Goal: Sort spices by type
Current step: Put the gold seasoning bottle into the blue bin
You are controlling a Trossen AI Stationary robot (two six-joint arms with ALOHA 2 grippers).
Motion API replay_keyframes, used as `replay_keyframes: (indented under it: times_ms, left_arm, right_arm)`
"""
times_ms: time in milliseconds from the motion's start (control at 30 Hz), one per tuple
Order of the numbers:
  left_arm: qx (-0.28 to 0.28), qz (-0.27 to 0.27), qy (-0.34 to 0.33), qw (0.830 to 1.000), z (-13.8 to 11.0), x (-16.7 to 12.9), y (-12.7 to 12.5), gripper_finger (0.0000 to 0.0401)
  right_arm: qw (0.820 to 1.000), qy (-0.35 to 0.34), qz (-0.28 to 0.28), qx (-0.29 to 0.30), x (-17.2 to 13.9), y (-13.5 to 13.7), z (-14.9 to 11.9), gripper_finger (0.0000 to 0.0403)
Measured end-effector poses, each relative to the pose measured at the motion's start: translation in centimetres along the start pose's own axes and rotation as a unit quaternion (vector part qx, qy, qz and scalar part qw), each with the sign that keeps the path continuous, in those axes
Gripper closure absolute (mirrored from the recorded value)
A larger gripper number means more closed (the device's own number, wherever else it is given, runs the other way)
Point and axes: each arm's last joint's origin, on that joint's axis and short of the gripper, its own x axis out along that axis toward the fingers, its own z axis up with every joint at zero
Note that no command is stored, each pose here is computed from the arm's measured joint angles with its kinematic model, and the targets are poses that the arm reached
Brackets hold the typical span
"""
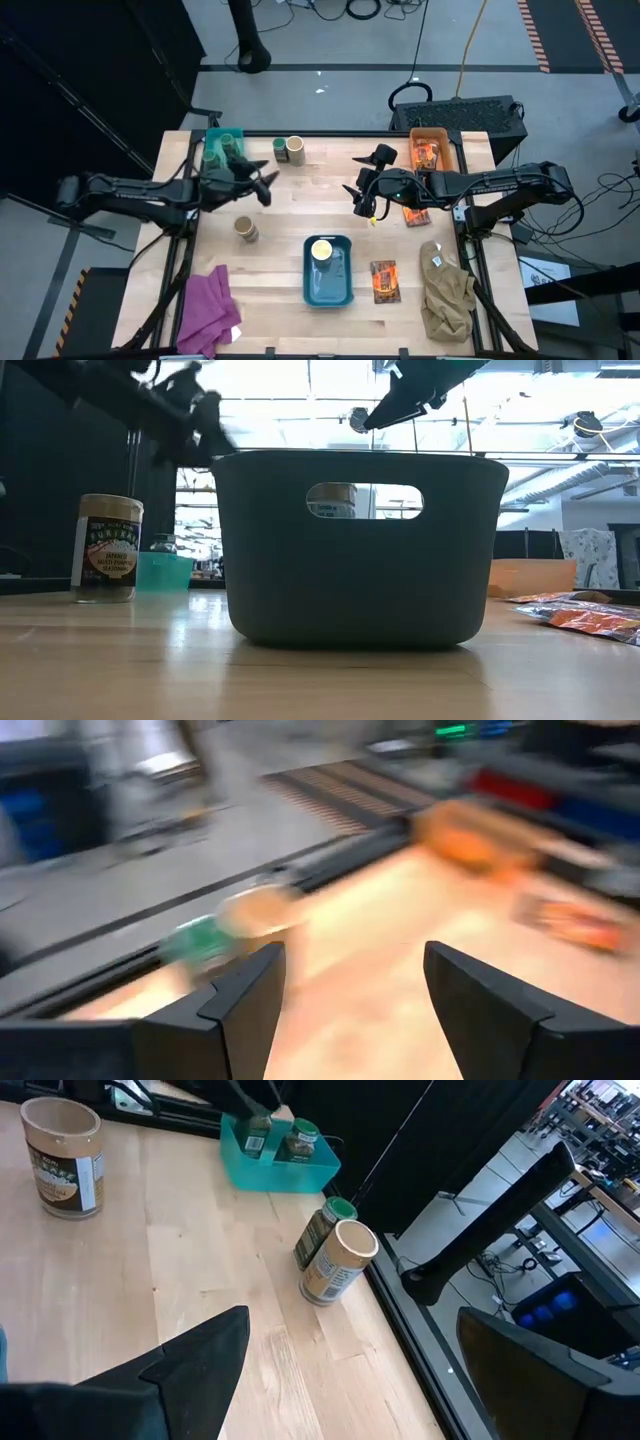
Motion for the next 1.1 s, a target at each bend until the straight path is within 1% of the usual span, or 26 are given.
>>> replay_keyframes:
  times_ms: [67, 133, 300, 433, 533, 633, 700, 767, 833, 900, 967, 1100]
  left_arm:
    - [0.008, -0.05, -0.013, 0.999, 0.9, -0.5, -1.1, 0.0157]
    - [0.018, -0.079, -0.019, 0.996, 1.7, -1.0, -1.9, 0.0157]
    - [0.035, -0.128, -0.037, 0.99, 3.0, -2.3, -3.7, 0.0157]
    - [0.055, -0.16, -0.028, 0.985, 3.5, -3.5, -5.0, 0.0157]
    - [0.078, -0.18, 0.014, 0.98, 3.9, -4.5, -6.1, 0.0157]
    - [0.093, -0.185, 0.079, 0.975, 4.7, -5.4, -7.4, 0.0157]
    - [0.111, -0.176, 0.129, 0.969, 5.2, -5.8, -8.1, 0.0157]
    - [0.13, -0.156, 0.185, 0.962, 5.6, -6.1, -8.7, 0.0157]
    - [0.144, -0.139, 0.243, 0.949, 5.8, -6.3, -9.2, 0.0157]
    - [0.162, -0.138, 0.305, 0.928, 5.9, -6.4, -9.6, 0.0157]
    - [0.189, -0.137, 0.361, 0.903, 5.6, -6.5, -9.7, 0.0157]
    - [0.225, -0.117, 0.436, 0.864, 4.8, -6.8, -9.3, 0.0157]
  right_arm:
    - [1.0, 0.002, 0.0, -0.001, 0.0, 0.0, 0.0, 0.0064]
    - [1.0, 0.003, 0.001, -0.001, 0.0, 0.0, -0.1, 0.0064]
    - [1.0, 0.006, 0.001, -0.001, 0.0, 0.0, -0.1, 0.0064]
    - [1.0, 0.014, 0.002, -0.002, 0.0, 0.0, -0.3, 0.0064]
    - [1.0, 0.02, 0.003, -0.003, 0.0, 0.1, -0.4, 0.0064]
    - [1.0, 0.02, 0.003, -0.001, 0.0, 0.1, -0.4, 0.0064]
    - [1.0, 0.02, 0.002, -0.001, 0.0, 0.1, -0.4, 0.0064]
    - [1.0, 0.02, 0.002, -0.001, 0.0, 0.1, -0.4, 0.0064]
    - [1.0, 0.019, 0.002, 0.001, 0.0, 0.1, -0.4, 0.0064]
    - [1.0, 0.019, 0.002, 0.003, 0.0, 0.1, -0.4, 0.0064]
    - [1.0, 0.019, 0.003, 0.004, 0.0, 0.1, -0.4, 0.0064]
    - [1.0, 0.019, 0.003, 0.007, 0.0, 0.1, -0.4, 0.0064]
